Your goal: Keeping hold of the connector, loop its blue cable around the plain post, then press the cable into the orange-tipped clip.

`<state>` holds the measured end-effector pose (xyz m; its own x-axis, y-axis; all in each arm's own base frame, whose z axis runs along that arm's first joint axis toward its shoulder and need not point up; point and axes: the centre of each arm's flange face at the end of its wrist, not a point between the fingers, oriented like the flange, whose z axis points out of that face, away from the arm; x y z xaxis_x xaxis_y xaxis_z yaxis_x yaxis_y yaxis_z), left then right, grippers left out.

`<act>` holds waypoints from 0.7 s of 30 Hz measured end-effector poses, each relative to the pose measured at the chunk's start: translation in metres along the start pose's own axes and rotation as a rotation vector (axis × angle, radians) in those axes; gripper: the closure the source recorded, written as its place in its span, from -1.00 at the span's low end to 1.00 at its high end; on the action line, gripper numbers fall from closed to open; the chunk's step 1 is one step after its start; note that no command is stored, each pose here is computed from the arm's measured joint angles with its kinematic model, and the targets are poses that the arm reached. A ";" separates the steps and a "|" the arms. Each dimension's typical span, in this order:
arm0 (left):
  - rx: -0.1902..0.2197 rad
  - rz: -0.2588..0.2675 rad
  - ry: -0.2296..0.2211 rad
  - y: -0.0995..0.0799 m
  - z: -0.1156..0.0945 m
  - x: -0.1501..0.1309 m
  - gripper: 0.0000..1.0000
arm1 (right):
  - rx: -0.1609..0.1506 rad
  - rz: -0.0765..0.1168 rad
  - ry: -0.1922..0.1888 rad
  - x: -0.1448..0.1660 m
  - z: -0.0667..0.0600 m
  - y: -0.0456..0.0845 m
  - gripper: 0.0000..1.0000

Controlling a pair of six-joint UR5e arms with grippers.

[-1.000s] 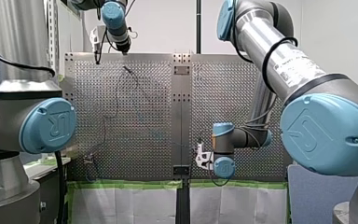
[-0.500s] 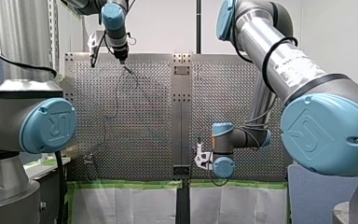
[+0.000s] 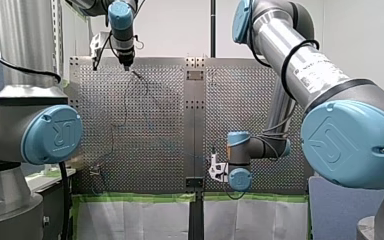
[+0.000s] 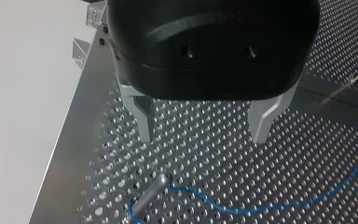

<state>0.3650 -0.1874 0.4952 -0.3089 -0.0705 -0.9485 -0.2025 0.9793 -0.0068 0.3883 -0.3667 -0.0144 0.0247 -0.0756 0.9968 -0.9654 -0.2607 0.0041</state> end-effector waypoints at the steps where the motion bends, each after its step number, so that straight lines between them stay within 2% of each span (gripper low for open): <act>1: -0.011 0.003 0.001 0.001 0.000 0.000 -1.00 | 0.000 0.000 0.000 0.000 0.000 0.000 1.00; 8: -0.072 0.010 -0.004 0.007 -0.002 0.000 -1.00 | 0.000 0.001 -0.004 0.000 0.000 0.000 1.00; 21: -0.084 0.013 -0.006 0.007 -0.003 0.000 -1.00 | 0.000 0.004 -0.006 -0.001 -0.001 0.000 1.00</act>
<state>0.3610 -0.1808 0.4963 -0.3062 -0.0561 -0.9503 -0.2755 0.9608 0.0321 0.3879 -0.3660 -0.0150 0.0224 -0.0820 0.9964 -0.9655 -0.2605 0.0002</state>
